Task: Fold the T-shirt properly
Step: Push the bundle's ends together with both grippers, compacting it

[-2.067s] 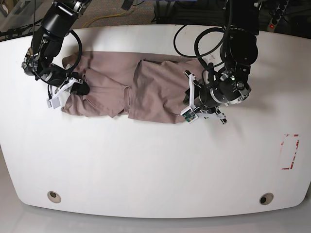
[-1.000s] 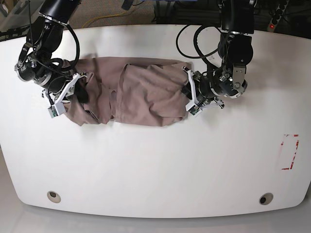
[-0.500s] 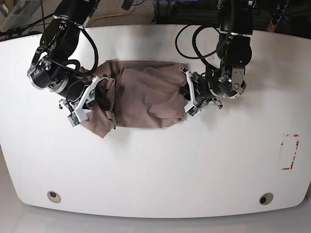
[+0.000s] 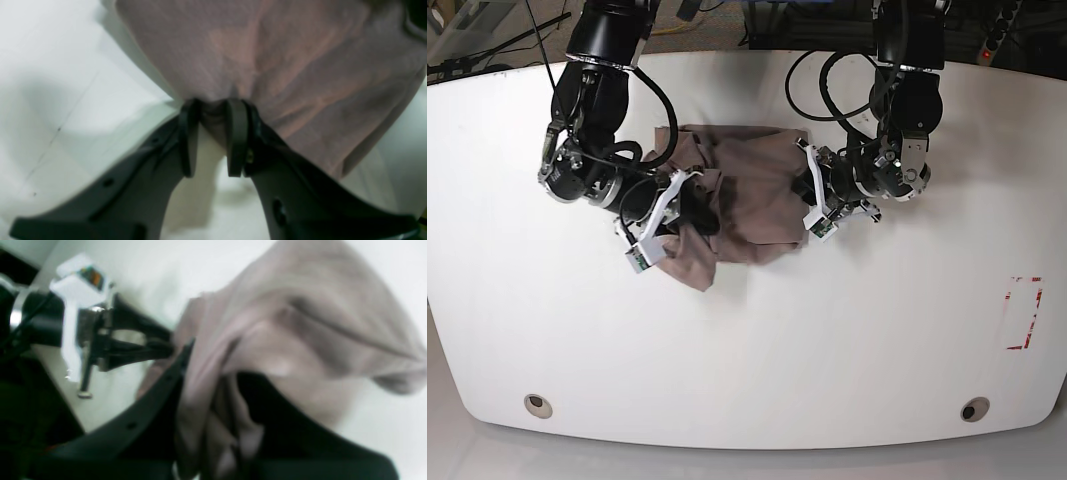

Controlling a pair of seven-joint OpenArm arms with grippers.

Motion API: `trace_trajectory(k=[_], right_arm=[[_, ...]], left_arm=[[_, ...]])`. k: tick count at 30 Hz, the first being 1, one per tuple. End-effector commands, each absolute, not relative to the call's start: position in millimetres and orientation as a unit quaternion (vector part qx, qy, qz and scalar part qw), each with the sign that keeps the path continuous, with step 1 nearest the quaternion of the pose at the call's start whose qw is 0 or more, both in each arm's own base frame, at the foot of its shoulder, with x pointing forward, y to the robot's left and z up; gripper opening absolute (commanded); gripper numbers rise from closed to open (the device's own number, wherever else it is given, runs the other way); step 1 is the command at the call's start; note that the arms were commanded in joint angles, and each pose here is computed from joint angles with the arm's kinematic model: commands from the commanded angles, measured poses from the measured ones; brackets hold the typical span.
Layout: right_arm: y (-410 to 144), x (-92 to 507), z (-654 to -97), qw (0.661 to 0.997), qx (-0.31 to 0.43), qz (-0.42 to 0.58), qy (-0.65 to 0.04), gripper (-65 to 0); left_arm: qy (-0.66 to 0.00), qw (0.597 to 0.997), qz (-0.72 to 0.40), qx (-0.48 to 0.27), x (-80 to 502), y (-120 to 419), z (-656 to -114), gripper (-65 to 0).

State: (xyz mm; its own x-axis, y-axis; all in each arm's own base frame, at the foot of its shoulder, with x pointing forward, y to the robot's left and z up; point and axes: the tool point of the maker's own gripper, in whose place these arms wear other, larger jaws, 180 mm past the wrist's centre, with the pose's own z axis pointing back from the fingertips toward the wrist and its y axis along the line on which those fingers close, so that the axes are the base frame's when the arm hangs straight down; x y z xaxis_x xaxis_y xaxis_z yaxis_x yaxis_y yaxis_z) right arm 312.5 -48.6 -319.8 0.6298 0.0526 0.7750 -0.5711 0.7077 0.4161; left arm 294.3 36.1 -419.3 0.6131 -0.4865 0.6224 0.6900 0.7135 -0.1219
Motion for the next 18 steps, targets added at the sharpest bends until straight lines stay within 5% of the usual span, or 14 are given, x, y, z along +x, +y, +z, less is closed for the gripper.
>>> trace_trajectory(k=[1,10,18], right_arm=[[-48,324,-309,0.823,0.35,0.176,-0.412,-52.3],[-15,322,-319,0.837,0.361,0.169,-0.374,-16.5],[15,316,-303,0.843,0.316,0.219,-0.376,-16.2]], left_arm=[[-0.26,0.888,-0.343,-0.16,287,43,-427,-52.8],[-0.258,0.888,-0.343,-0.162,286,42,-428,-52.8],[-0.262,0.887,-0.344,-0.162,289,42,-426,-52.8]])
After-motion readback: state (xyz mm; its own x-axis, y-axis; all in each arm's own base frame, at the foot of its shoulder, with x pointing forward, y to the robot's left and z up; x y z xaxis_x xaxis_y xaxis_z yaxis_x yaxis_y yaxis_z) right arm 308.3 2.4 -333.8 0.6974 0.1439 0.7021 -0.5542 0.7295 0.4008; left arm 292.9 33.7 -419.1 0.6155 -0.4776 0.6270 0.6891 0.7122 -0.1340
